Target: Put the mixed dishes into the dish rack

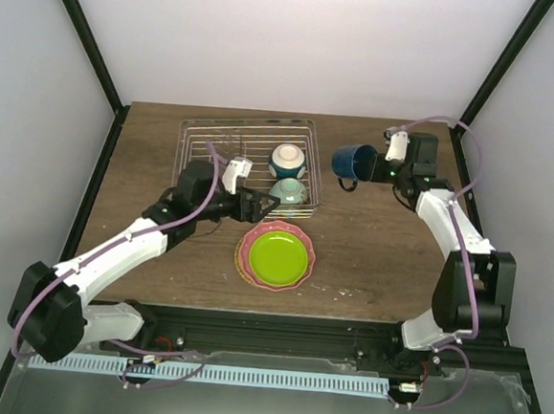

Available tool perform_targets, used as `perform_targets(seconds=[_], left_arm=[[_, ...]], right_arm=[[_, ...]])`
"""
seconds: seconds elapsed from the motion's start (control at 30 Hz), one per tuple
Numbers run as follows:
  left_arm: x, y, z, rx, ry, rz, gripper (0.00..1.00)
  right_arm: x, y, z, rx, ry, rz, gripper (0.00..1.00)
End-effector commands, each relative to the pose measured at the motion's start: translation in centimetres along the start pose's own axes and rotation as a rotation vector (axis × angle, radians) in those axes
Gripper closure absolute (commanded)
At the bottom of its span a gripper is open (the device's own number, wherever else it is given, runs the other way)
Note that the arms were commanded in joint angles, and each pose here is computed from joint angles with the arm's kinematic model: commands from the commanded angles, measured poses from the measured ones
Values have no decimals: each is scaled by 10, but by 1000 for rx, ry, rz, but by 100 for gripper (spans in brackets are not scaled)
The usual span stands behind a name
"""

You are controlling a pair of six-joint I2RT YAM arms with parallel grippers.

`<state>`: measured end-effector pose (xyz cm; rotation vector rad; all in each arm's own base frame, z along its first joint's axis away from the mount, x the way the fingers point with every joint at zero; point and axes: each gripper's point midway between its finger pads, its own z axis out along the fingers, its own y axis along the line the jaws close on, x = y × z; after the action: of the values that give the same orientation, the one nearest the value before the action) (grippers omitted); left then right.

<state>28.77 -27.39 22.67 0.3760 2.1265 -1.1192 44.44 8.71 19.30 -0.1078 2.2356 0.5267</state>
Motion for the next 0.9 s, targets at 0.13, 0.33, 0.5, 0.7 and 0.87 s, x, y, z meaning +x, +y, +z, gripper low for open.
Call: perform_targets(seconds=[0.13, 0.33, 0.5, 0.7, 0.87], left_arm=[[-13, -45, -11, 286, -133, -2, 19], [-4, -49, -7, 384, -160, 11, 25], [5, -48, -4, 412, -149, 35, 25], [8, -51, -4, 453, -153, 39, 31], [7, -59, -6, 490, -154, 51, 43]], right_arm=[[-37, 90, -65, -483, -350, -85, 99], [-26, 126, -92, -707, -414, -108, 99], [-15, 156, -101, -829, -402, -138, 99], [-7, 186, -101, -912, -406, -150, 99], [-3, 201, -94, -956, -382, -149, 99]])
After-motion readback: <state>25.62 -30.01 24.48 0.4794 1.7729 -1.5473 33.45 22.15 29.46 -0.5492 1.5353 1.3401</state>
